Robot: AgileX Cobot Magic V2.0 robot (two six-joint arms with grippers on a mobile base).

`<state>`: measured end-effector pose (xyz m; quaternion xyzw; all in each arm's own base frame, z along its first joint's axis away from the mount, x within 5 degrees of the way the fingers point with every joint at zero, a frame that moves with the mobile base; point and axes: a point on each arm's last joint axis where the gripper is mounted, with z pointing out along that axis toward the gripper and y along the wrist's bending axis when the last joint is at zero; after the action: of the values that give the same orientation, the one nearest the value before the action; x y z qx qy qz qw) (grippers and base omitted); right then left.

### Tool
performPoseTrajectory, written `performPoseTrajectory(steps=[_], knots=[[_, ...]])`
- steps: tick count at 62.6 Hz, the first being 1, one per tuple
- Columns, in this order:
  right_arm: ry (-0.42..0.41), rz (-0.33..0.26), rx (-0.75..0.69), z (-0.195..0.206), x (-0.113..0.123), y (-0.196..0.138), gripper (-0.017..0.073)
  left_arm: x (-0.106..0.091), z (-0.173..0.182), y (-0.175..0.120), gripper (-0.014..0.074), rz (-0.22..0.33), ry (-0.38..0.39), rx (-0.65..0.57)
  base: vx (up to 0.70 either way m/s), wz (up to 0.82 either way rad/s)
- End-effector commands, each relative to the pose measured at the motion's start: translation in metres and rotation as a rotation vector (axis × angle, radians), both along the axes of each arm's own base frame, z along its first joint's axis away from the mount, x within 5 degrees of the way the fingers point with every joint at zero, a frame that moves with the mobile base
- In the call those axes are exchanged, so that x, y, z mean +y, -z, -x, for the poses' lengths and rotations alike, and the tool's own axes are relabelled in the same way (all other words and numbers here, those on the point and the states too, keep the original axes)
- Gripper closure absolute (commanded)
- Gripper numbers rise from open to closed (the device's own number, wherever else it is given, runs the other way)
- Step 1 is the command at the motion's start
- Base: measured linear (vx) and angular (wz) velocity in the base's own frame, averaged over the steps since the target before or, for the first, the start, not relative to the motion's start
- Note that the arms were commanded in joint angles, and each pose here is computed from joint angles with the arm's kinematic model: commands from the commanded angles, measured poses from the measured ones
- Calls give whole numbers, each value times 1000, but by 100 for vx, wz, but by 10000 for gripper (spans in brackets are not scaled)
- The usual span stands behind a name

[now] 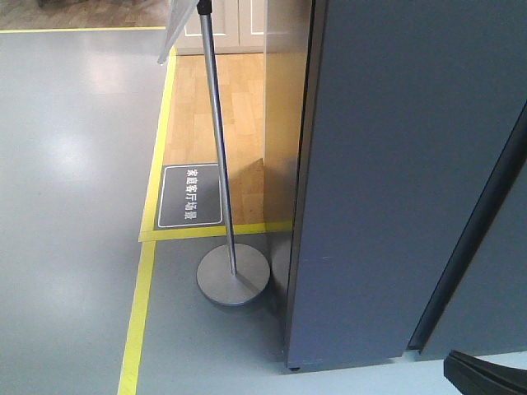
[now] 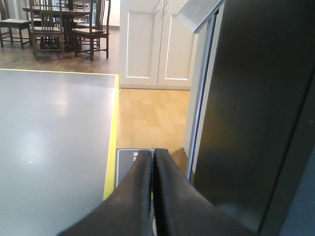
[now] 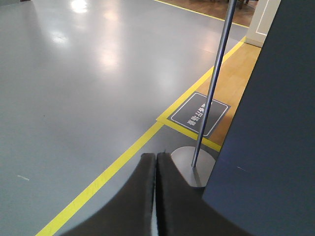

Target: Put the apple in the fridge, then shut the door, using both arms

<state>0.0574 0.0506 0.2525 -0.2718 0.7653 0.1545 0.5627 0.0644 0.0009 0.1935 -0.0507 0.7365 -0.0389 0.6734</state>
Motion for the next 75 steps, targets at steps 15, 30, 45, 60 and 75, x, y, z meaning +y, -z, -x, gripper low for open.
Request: performPoseTrajectory(steps=[15, 30, 45, 60, 75], knots=[[26, -46, -38, -3, -1, -11, 566, 1, 8, 8, 601, -34, -8, -36, 0, 0], [26, -46, -37, -3, -1, -11, 566, 1, 8, 7, 601, -33, -7, -41, 0, 0], [24, -46, -36, -3, 0, -11, 566, 1, 8, 7, 601, -33, -7, -39, 0, 0], [24, -46, -36, -3, 0, -11, 566, 1, 8, 7, 601, -33, -7, -39, 0, 0], [24, -46, -36, -3, 0, -11, 566, 1, 8, 7, 601, -33, -7, -40, 0, 0]])
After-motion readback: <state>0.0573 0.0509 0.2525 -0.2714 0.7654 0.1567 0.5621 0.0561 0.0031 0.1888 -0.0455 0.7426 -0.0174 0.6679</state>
